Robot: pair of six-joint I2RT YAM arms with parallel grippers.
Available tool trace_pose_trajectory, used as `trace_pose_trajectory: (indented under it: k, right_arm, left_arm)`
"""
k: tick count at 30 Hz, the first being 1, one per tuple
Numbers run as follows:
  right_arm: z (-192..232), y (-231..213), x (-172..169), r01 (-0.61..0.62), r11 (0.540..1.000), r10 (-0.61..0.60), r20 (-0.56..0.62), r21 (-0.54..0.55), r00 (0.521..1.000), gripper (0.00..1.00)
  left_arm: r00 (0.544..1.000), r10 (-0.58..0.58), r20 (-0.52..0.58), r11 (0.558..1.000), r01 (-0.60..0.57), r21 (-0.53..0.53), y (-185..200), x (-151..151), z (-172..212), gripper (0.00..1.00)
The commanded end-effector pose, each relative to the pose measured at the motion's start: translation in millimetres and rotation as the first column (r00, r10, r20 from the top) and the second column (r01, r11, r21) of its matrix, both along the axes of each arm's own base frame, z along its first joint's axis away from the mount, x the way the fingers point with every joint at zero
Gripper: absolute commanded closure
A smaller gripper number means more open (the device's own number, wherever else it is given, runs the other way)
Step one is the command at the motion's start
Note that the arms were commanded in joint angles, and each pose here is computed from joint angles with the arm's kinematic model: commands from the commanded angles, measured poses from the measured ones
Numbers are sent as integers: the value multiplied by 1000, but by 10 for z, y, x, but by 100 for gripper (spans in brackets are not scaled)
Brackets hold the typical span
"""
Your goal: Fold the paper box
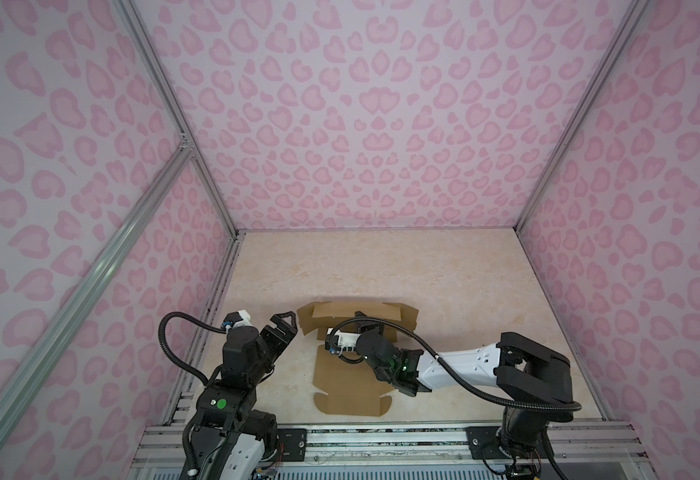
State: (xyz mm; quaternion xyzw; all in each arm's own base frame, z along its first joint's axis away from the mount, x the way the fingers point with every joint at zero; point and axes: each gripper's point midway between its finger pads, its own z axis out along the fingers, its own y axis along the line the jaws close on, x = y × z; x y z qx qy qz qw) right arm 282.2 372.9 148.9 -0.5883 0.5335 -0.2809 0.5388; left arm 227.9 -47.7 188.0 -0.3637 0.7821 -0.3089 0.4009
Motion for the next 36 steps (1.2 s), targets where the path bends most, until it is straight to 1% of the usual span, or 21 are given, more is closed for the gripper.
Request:
trace_pose_trajectory:
  k: [1,3,5,12,18,23,27,36]
  right_arm:
    - [-28,-26,21,15,1000,-15,24,23,1000,100]
    - [-43,-12,15,18,999,-19,28,33,999,100]
    - [-61,-8,7,25,998,-26,26,49,999,100]
    - [-146,10,-93,17,998,-18,27,68,999,100]
    - [-92,68,-176,3,995,-6,25,104,1000,100]
    - [-82,96,-221,-1,993,-3,33,121,999,100]
    - [-78,97,-232,1,991,-7,40,136,999,100]
    - [-65,105,-241,3,988,-11,49,154,999,100]
  left_arm:
    - [1000,28,-14,989,-30,-145,-80,8,-41,2]
    - [999,22,-29,978,-27,-205,-141,17,-112,1]
    - [999,4,-37,971,-12,-240,-202,33,-124,0]
    - [999,-39,-25,970,32,-242,-359,82,0,1]
    - [994,-104,-30,963,93,-251,-620,129,-53,5]
    - [994,-106,-19,964,98,-249,-713,147,-33,6]
    - [994,-109,6,964,107,-245,-768,170,21,10]
    - [991,-137,-7,956,130,-263,-919,185,-101,22]
